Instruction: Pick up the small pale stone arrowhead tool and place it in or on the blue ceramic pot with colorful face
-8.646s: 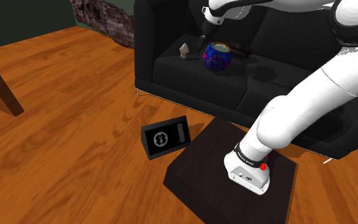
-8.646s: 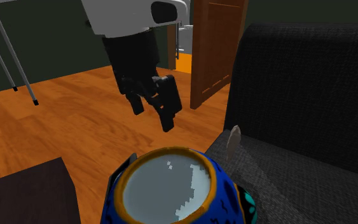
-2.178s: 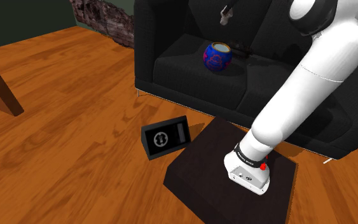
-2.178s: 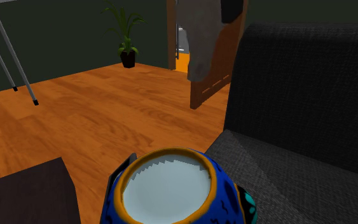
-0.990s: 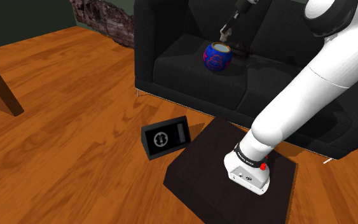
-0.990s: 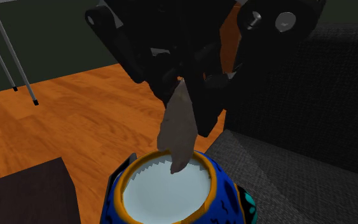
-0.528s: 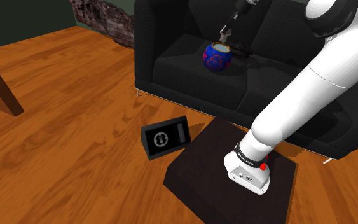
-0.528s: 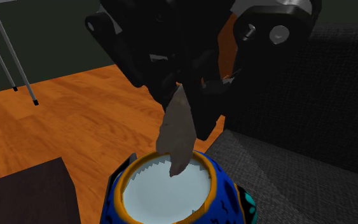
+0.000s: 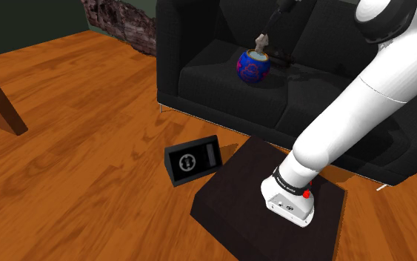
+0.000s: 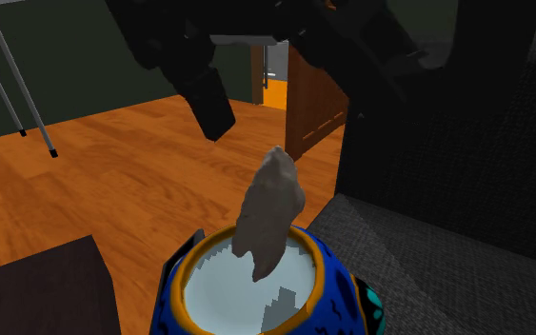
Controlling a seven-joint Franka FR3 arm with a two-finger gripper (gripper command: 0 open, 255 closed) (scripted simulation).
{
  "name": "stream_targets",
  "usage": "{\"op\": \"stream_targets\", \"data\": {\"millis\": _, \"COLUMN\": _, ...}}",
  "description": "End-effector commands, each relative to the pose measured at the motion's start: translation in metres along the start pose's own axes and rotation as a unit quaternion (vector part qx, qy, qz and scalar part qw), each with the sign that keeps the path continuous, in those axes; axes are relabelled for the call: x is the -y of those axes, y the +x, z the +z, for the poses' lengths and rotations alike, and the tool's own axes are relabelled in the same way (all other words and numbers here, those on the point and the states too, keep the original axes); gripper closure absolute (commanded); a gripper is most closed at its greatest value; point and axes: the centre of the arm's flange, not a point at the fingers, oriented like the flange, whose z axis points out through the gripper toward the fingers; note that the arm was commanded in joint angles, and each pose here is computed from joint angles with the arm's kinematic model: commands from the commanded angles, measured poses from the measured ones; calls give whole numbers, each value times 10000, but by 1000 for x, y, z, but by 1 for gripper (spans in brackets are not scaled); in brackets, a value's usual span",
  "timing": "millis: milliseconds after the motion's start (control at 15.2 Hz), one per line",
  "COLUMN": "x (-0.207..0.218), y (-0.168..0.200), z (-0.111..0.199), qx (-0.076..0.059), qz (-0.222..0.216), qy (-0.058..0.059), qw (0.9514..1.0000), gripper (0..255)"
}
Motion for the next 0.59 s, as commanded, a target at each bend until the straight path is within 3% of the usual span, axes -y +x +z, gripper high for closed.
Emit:
{"op": "stream_targets", "data": {"millis": 0, "x": 1, "y": -2, "z": -22, "qx": 2, "qz": 0, "qy": 5, "qw": 10000, "gripper": 0}}
{"op": "stream_targets", "data": {"millis": 528, "x": 1, "y": -2, "z": -32, "qx": 2, "qz": 0, "qy": 5, "qw": 10000, "gripper": 0}}
